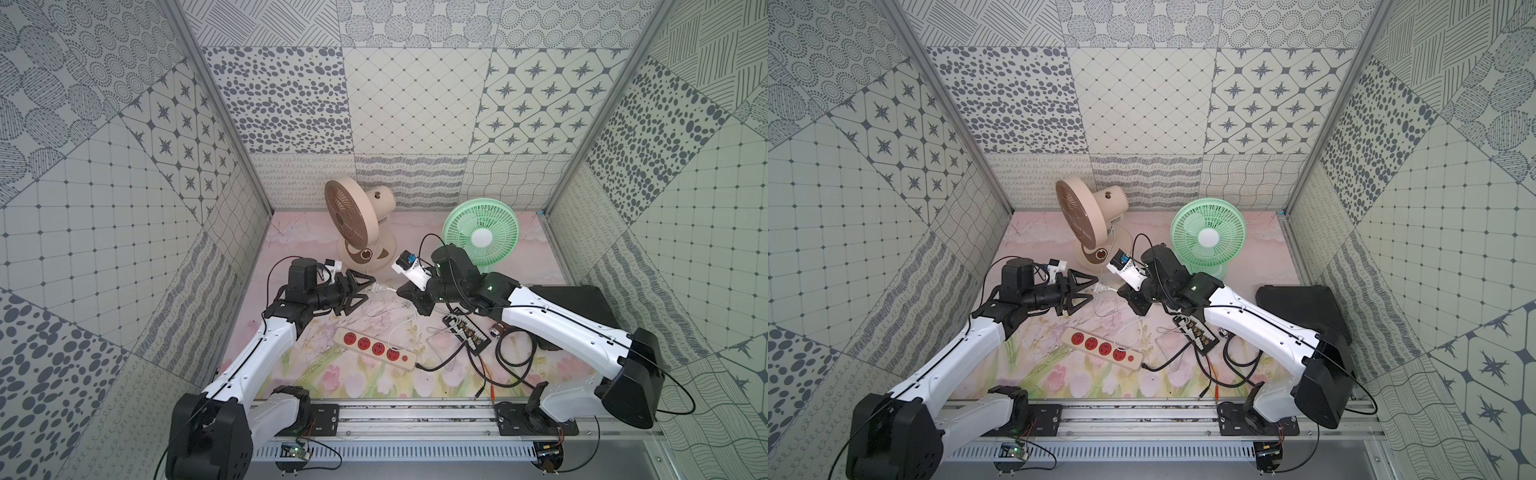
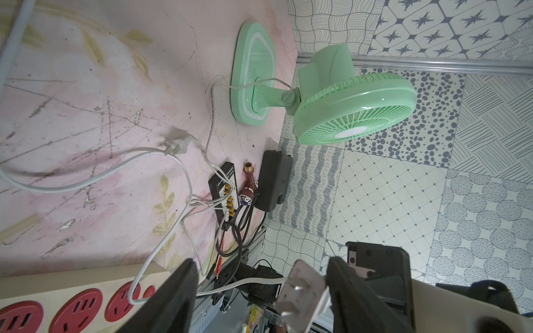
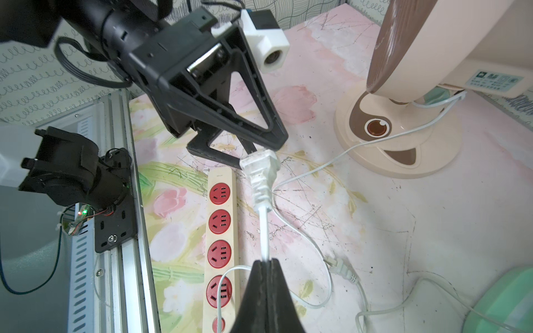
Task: Plug the desk fan into the power strip
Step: Pick up the plug from the center of the board.
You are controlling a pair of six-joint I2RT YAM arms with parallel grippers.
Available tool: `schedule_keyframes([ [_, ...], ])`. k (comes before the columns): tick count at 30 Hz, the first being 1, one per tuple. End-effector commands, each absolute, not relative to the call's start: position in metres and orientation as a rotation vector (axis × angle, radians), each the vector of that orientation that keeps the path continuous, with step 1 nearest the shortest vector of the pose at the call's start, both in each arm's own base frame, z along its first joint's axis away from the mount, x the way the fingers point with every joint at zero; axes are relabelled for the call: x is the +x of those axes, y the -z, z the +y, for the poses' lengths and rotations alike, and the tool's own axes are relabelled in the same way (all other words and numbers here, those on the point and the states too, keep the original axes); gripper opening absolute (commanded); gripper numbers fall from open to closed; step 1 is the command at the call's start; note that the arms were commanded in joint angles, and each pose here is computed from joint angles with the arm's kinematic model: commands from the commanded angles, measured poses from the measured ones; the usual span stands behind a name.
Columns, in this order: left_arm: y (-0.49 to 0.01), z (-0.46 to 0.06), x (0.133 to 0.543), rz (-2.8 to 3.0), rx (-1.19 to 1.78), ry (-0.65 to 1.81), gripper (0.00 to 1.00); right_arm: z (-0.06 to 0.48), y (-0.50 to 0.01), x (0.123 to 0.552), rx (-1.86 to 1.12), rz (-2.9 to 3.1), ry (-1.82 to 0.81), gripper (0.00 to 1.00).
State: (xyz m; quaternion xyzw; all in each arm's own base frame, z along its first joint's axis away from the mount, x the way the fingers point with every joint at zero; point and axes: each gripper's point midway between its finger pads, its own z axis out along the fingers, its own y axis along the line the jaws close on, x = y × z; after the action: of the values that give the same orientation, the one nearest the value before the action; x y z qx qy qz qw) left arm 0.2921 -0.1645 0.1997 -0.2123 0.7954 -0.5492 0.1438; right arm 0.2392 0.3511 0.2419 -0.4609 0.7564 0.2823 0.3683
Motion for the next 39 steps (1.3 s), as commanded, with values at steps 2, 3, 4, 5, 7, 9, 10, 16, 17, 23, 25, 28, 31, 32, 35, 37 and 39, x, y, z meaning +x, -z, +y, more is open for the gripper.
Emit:
schedule_keyframes([
  [2, -0.232, -0.175, 0.301, 2.123, -0.515, 1.792, 0.67, 0.355, -0.261, 0.238, -1.143, 1.875, -0.811, 0.0],
  [3, -0.231, -0.176, 0.301, 2.116, -0.521, 1.806, 0.65, 0.355, -0.261, 0.239, -1.137, 1.876, -0.816, 0.0],
  [4, -0.231, -0.176, 0.301, 2.108, -0.526, 1.818, 0.63, 0.355, -0.261, 0.239, -1.134, 1.877, -0.825, 0.0],
  [5, -0.232, -0.176, 0.301, 2.1, -0.525, 1.83, 0.62, 0.355, -0.26, 0.239, -1.131, 1.879, -0.831, 0.0],
  [7, -0.231, -0.177, 0.3, 2.09, -0.534, 1.853, 0.62, 0.354, -0.259, 0.239, -1.127, 1.882, -0.844, 0.0],
  [9, -0.23, -0.177, 0.3, 2.08, -0.547, 1.87, 0.63, 0.354, -0.257, 0.24, -1.122, 1.888, -0.851, 0.0],
  [10, -0.23, -0.177, 0.3, 2.075, -0.552, 1.879, 0.63, 0.353, -0.258, 0.239, -1.119, 1.886, -0.855, 0.0],
  [16, -0.225, -0.174, 0.302, 2.054, -0.651, 1.914, 0.56, 0.351, -0.252, 0.239, -1.104, 1.9, -0.869, 0.0],
  [17, -0.225, -0.174, 0.301, 2.045, -0.669, 1.919, 0.53, 0.351, -0.251, 0.239, -1.102, 1.903, -0.871, 0.0],
  [23, -0.218, -0.164, 0.301, 1.985, -0.819, 1.897, 0.39, 0.352, -0.243, 0.238, -1.088, 1.919, -0.889, 0.0],
  [25, -0.217, -0.162, 0.3, 1.979, -0.842, 1.882, 0.37, 0.353, -0.242, 0.238, -1.086, 1.919, -0.898, 0.0],
  [28, -0.217, -0.16, 0.299, 1.964, -0.875, 1.878, 0.33, 0.354, -0.24, 0.238, -1.082, 1.925, -0.906, 0.0],
  [31, -0.219, -0.159, 0.298, 1.953, -0.889, 1.878, 0.29, 0.355, -0.239, 0.239, -1.078, 1.929, -0.91, 0.0],
  [32, -0.219, -0.159, 0.297, 1.951, -0.897, 1.877, 0.29, 0.355, -0.238, 0.239, -1.078, 1.929, -0.911, 0.0],
  [35, -0.221, -0.16, 0.296, 1.946, -0.901, 1.878, 0.27, 0.356, -0.238, 0.239, -1.076, 1.932, -0.915, 0.0],
  [37, -0.222, -0.16, 0.296, 1.942, -0.907, 1.878, 0.23, 0.356, -0.236, 0.239, -1.077, 1.934, -0.916, 0.0],
  [39, -0.222, -0.161, 0.296, 1.939, -0.912, 1.873, 0.19, 0.357, -0.235, 0.239, -1.077, 1.939, -0.921, 0.0],
])
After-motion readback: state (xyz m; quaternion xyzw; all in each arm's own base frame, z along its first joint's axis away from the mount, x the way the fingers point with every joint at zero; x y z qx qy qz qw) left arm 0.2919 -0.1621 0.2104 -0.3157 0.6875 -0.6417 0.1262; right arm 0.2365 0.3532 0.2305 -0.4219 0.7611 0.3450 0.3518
